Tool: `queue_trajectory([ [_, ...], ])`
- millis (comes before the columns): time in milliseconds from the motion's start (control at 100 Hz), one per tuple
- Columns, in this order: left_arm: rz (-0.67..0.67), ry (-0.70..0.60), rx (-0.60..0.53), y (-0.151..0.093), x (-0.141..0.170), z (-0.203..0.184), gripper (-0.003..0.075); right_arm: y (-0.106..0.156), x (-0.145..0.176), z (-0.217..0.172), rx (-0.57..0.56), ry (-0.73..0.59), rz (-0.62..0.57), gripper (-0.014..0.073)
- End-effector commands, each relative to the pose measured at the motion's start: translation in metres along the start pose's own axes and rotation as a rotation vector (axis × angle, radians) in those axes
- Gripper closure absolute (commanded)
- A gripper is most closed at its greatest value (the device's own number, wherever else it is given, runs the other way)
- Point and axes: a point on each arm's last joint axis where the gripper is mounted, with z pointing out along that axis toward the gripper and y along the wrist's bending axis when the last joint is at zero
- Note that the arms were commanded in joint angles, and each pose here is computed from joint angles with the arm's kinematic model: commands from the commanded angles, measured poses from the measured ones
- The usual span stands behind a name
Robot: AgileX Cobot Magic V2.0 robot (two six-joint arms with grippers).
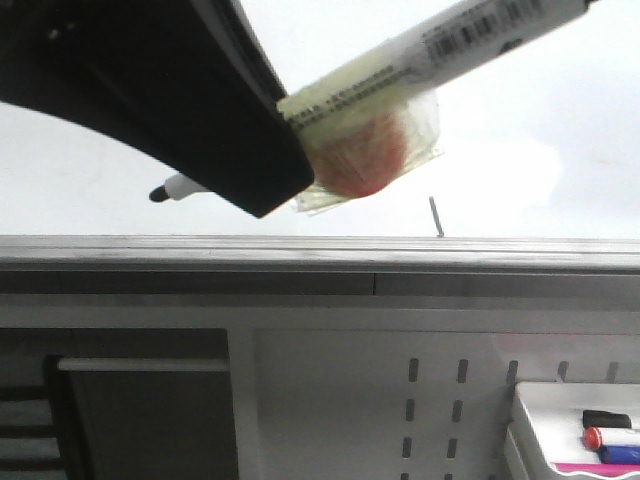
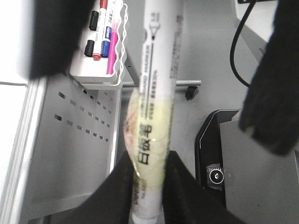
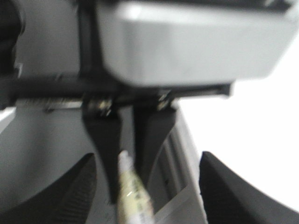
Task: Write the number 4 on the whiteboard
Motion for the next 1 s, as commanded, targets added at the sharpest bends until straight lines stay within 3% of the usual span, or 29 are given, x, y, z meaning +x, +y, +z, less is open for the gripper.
queue_trajectory([
  [0, -0.06, -0.084, -0.062, 0.006, -0.01, -0.012, 0.0741, -0.014, -0.022, -0.02, 0.13, -0.166, 0.006, 0.0146],
  [90, -0.159, -0.115, -0.12, 0.015, -0.008, -0.012, 0.0741, -0.016, -0.026, -0.035, 0.158, -0.215, 0.003, 0.0158],
  [160, -0.291, -0.171, -0.201, 0.026, -0.004, -0.011, 0.0741, -0.015, -0.028, -0.045, 0.167, -0.241, 0.015, 0.023],
  [260, -0.518, -0.274, -0.324, 0.041, 0.009, -0.006, 0.0741, -0.016, -0.028, -0.056, 0.175, -0.253, 0.051, 0.0441],
  [370, -0.67, -0.389, -0.441, 0.056, 0.019, 0.002, 0.0741, -0.017, -0.022, -0.064, 0.178, -0.211, 0.078, 0.0669],
  [670, -0.909, -0.572, -0.62, 0.089, 0.027, 0.031, 0.0741, -0.018, -0.008, -0.077, 0.194, -0.095, 0.135, 0.0655],
  [860, -0.904, -0.622, -0.71, 0.098, 0.029, 0.03, 0.0741, -0.017, -0.005, -0.088, 0.214, -0.075, 0.17, 0.0655],
  [990, -0.882, -0.544, -0.769, 0.099, 0.036, 0.031, 0.0741, -0.018, -0.003, -0.091, 0.234, -0.068, 0.177, 0.0655],
])
